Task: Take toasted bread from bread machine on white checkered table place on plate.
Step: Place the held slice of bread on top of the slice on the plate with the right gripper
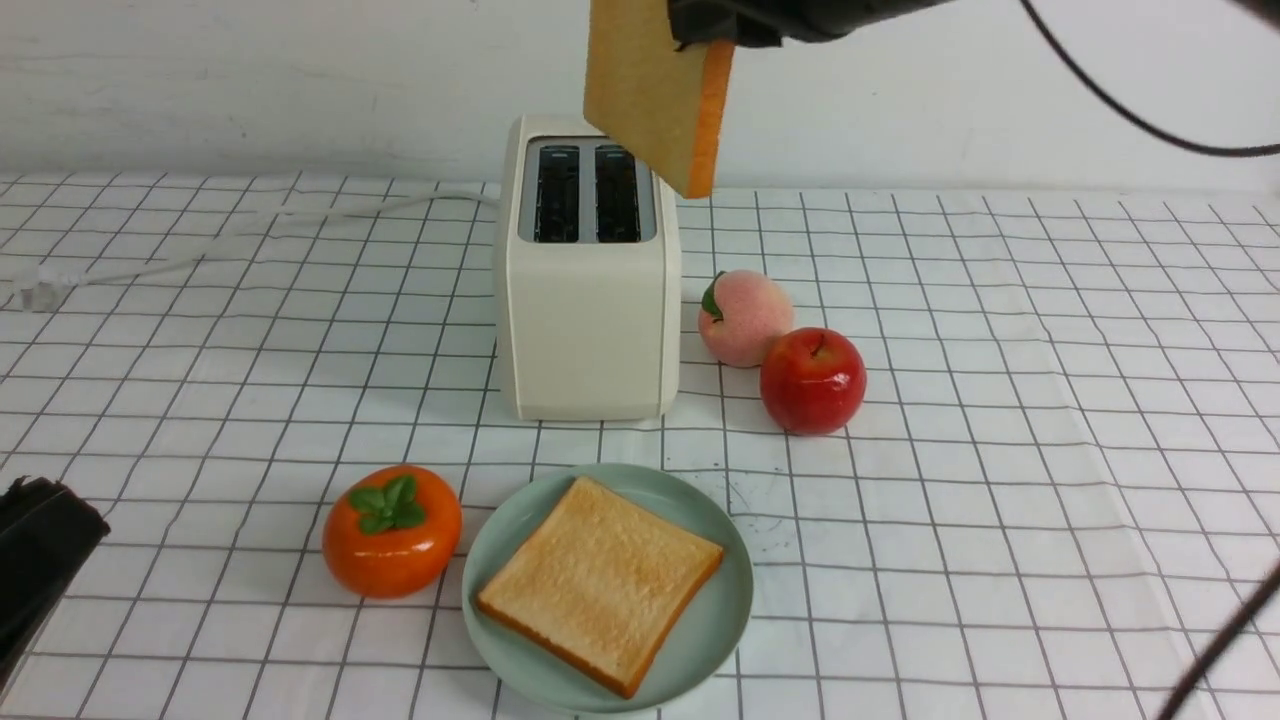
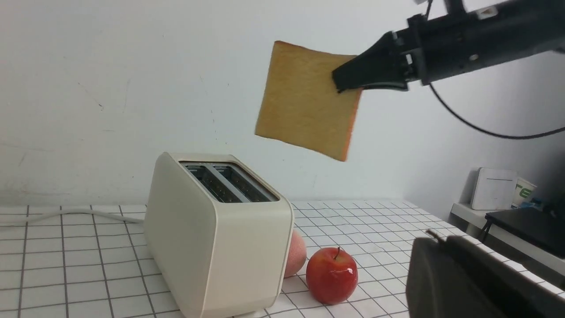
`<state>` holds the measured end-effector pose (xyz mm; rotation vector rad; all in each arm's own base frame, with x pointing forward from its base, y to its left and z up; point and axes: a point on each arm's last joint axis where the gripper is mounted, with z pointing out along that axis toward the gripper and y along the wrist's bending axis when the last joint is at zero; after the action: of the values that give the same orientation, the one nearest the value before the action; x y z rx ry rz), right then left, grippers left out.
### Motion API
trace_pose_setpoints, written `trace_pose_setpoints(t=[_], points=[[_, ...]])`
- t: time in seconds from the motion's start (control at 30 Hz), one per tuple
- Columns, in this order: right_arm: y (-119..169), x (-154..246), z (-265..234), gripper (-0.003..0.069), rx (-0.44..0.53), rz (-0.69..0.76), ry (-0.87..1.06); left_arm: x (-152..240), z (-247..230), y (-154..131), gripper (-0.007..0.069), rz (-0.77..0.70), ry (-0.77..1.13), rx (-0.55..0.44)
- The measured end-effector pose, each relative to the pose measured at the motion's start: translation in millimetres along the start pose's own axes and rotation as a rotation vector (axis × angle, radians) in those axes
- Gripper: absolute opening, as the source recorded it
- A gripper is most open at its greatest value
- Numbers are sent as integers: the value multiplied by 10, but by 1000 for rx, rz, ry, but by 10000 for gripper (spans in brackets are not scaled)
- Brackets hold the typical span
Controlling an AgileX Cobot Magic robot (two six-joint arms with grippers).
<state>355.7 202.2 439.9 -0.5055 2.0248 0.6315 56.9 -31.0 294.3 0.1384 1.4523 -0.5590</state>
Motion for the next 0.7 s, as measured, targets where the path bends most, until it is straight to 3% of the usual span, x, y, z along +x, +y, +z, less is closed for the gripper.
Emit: trace_pose_setpoints(t=[0.2, 0.4, 0.57, 0.7], points=[[101, 395, -589, 129, 23, -13, 162, 0, 0, 0, 8, 0, 0, 0], [115, 1096, -755, 129, -21, 163, 220, 0, 0, 0, 10, 0, 0, 0], [143, 1642, -462, 129, -202, 328, 287, 1, 0, -2, 11, 0, 1, 2], [148, 1711, -203, 129, -315, 385, 257, 1, 0, -2, 11, 0, 1, 2]])
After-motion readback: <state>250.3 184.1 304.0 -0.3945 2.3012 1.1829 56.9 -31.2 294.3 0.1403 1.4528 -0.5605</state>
